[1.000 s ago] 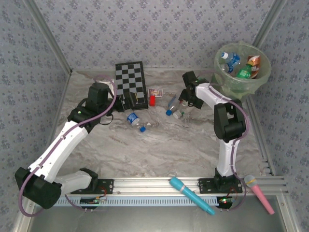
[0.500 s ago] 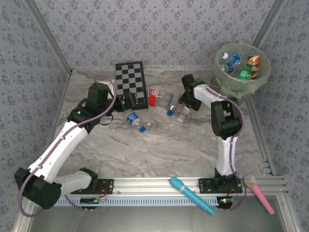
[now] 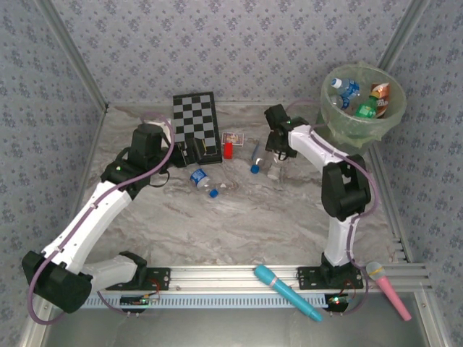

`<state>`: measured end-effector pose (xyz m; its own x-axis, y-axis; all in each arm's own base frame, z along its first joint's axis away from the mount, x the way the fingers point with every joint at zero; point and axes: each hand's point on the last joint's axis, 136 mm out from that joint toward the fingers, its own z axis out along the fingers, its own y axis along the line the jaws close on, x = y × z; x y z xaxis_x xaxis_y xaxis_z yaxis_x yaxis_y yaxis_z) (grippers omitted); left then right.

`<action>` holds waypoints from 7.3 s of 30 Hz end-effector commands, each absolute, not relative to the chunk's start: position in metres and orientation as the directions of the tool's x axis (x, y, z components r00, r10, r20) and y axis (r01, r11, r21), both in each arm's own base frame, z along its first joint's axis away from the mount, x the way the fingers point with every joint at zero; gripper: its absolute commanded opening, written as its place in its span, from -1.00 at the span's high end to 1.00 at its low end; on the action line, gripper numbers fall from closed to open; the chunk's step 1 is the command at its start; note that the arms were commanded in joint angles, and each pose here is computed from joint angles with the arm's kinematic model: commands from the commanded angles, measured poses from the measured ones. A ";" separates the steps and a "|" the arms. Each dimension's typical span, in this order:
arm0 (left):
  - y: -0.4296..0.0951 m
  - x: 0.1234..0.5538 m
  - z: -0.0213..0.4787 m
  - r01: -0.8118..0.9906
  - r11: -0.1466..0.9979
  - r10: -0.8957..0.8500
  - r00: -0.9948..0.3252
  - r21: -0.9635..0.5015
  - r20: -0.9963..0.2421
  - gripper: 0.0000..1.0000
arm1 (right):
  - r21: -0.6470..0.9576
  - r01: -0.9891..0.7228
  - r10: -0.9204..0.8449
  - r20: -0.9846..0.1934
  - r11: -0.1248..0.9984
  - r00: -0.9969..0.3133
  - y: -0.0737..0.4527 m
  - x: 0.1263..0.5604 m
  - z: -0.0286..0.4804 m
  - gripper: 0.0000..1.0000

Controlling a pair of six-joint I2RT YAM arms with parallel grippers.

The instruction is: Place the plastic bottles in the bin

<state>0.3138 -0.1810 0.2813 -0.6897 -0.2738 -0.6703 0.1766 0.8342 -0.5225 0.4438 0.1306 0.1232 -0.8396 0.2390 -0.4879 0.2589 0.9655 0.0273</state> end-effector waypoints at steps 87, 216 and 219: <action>-0.204 0.324 0.290 0.209 0.819 -0.261 -0.695 -0.535 -0.670 -0.99 | -0.485 0.120 -0.401 -0.819 0.866 -0.411 -0.010 0.457 0.402 -0.99; -0.226 0.347 0.340 0.375 0.749 -0.244 -0.610 -0.546 -0.754 -1.00 | -0.485 -0.107 -0.486 -0.786 0.868 -0.382 0.036 0.434 0.408 -0.09; -0.229 0.349 0.343 0.385 0.744 -0.237 -0.612 -0.546 -0.754 -1.00 | -0.553 -0.057 -0.532 -0.763 0.832 -0.366 0.015 0.440 0.420 -0.10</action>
